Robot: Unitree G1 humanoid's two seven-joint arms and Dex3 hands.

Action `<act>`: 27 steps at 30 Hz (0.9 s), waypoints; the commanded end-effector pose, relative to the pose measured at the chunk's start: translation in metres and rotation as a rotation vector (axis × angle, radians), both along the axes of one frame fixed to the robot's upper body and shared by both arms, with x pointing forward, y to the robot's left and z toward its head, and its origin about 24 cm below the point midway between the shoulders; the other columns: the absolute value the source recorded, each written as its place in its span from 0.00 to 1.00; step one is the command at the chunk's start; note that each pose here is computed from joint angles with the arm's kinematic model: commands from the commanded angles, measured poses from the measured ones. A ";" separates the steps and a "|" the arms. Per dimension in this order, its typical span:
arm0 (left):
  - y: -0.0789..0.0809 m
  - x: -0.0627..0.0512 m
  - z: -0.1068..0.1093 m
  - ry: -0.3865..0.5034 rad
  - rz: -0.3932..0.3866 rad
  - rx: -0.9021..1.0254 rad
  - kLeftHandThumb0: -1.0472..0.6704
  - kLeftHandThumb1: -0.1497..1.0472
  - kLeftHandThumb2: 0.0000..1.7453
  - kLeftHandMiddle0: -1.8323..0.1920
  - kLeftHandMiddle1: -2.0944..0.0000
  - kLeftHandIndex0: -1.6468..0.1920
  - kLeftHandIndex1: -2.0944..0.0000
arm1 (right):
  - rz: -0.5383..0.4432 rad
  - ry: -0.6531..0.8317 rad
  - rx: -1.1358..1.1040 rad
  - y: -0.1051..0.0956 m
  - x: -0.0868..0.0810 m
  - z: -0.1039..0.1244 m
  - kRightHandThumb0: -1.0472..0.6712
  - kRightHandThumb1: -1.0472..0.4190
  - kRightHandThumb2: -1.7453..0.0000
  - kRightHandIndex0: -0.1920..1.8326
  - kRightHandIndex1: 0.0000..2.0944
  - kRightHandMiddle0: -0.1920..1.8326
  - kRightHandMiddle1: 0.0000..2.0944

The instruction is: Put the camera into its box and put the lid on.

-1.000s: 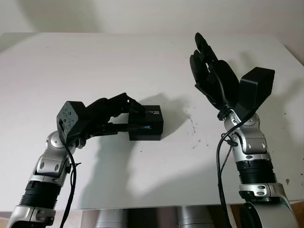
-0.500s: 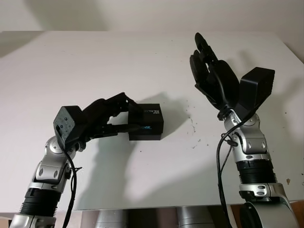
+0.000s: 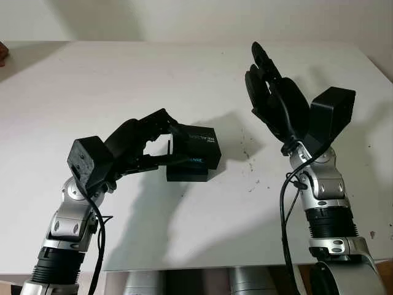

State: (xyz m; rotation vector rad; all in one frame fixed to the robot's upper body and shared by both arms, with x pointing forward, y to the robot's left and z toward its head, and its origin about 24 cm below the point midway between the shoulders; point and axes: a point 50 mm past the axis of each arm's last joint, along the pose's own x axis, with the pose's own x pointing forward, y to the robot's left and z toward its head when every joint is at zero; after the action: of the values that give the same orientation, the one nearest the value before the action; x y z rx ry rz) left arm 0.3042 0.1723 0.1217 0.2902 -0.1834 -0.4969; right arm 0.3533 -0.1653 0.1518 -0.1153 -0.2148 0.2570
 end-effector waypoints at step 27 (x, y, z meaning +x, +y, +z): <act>0.012 -0.006 -0.004 -0.046 0.033 0.147 0.51 0.97 0.03 0.69 0.20 0.71 0.30 | 0.004 -0.015 -0.007 -0.004 0.000 0.005 0.23 0.00 0.70 0.01 0.03 0.03 0.03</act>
State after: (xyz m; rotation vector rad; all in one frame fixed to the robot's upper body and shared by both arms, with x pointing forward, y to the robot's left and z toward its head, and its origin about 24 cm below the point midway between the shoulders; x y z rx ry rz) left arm 0.3005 0.1829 0.1216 0.4328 -0.1949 -0.4649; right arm 0.3532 -0.1650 0.1515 -0.1110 -0.2118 0.2704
